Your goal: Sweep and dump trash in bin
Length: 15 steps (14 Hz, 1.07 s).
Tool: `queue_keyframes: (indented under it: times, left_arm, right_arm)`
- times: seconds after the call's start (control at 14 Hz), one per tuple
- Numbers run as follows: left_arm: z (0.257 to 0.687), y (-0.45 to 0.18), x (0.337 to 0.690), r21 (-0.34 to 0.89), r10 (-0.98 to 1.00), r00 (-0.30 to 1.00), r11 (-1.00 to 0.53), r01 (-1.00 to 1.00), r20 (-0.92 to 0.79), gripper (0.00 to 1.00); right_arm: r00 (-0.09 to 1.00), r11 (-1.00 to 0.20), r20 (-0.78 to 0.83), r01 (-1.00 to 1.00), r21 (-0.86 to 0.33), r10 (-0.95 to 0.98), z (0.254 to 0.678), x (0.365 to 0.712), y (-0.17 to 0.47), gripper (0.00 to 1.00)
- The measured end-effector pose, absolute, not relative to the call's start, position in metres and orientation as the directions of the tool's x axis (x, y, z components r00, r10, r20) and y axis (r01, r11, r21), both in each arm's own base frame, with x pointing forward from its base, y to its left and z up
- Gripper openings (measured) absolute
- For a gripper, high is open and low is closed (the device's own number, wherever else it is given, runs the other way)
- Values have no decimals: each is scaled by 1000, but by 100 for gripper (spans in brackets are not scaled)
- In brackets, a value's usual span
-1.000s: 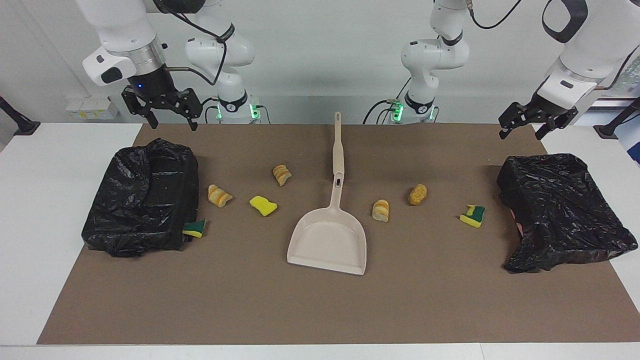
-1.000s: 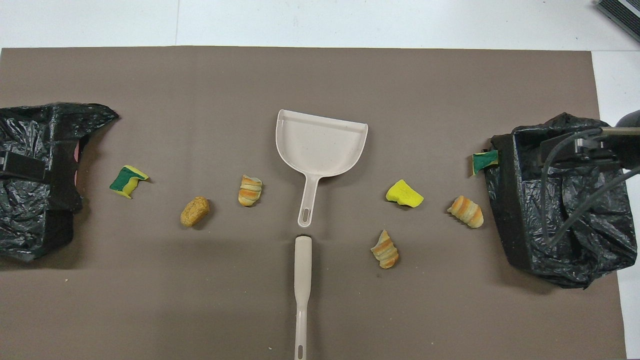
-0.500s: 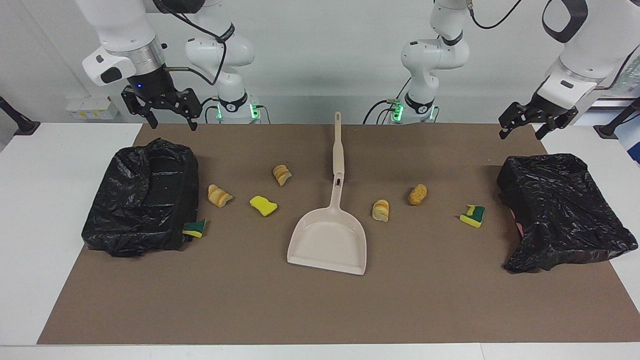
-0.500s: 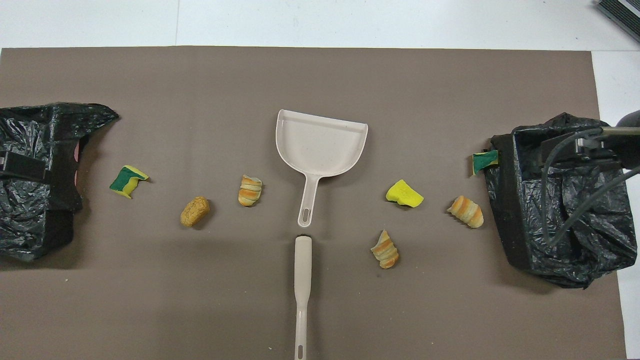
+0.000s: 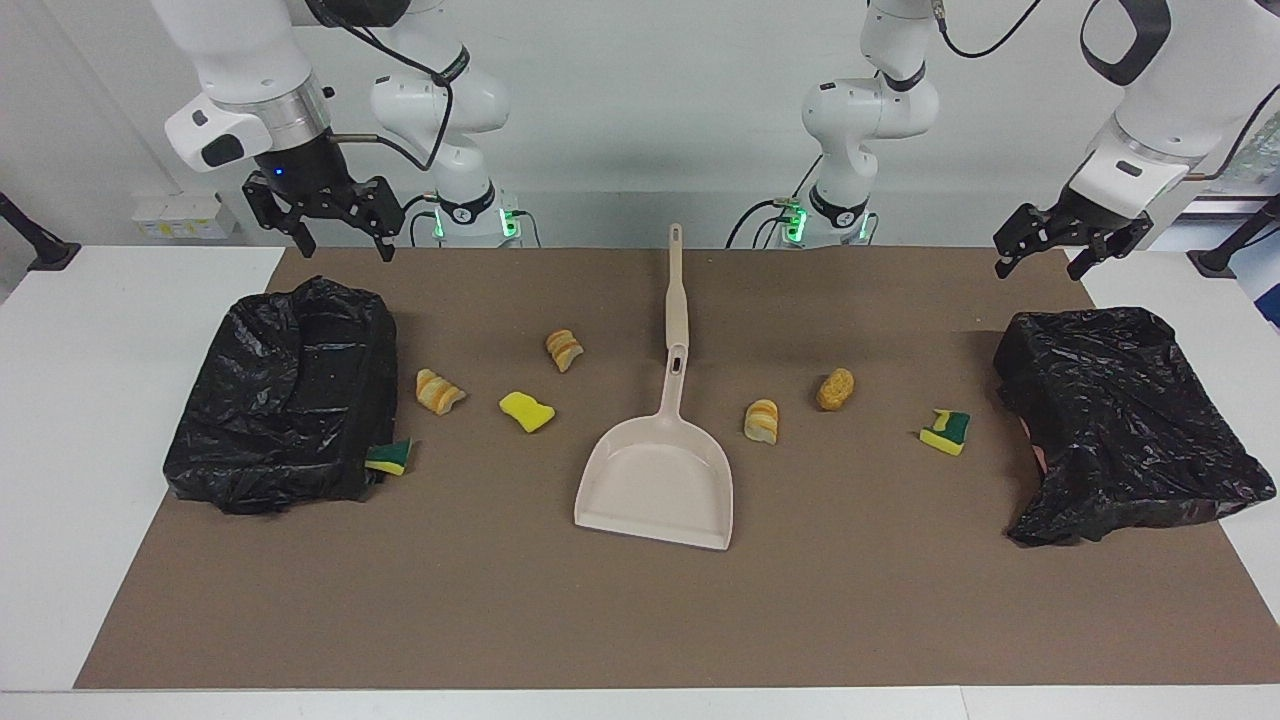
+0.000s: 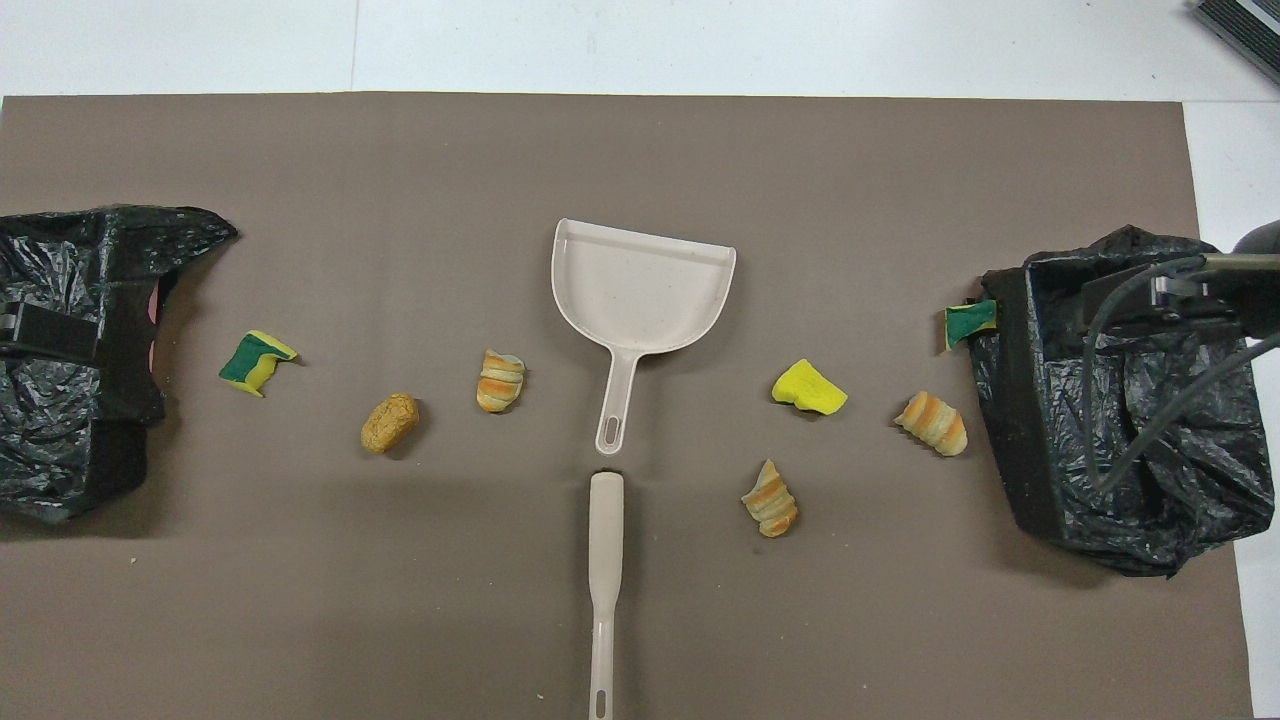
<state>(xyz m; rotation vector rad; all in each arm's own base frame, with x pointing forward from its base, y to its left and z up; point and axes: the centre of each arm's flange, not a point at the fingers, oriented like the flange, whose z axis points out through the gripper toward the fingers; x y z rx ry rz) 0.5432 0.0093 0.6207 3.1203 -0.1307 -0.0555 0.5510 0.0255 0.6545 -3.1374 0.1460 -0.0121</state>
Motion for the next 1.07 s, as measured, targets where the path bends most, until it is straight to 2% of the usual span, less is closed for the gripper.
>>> queue_keyframes:
  times: [0.29, 0.5, 0.79, 1.07]
  left_arm:
    - [624, 4, 542, 19, -98, 995, -995, -98, -26, 100]
    - [608, -31, 536, 23, -167, 984, -986, -166, -66, 100]
    - [580, -106, 490, 35, -318, 938, -948, -317, -137, 100]
    - [547, -176, 448, 47, -458, 875, -888, -457, -158, 100]
  right_arm:
    - [995, -995, 4, -96, -1, -96, 654, 551, 25, 100]
    - [988, -989, 6, -151, -1, -151, 653, 551, 28, 100]
    - [984, -984, 37, -175, -10, -176, 645, 559, 51, 100]
    - [983, -983, 36, -181, -16, -181, 610, 575, 115, 100]
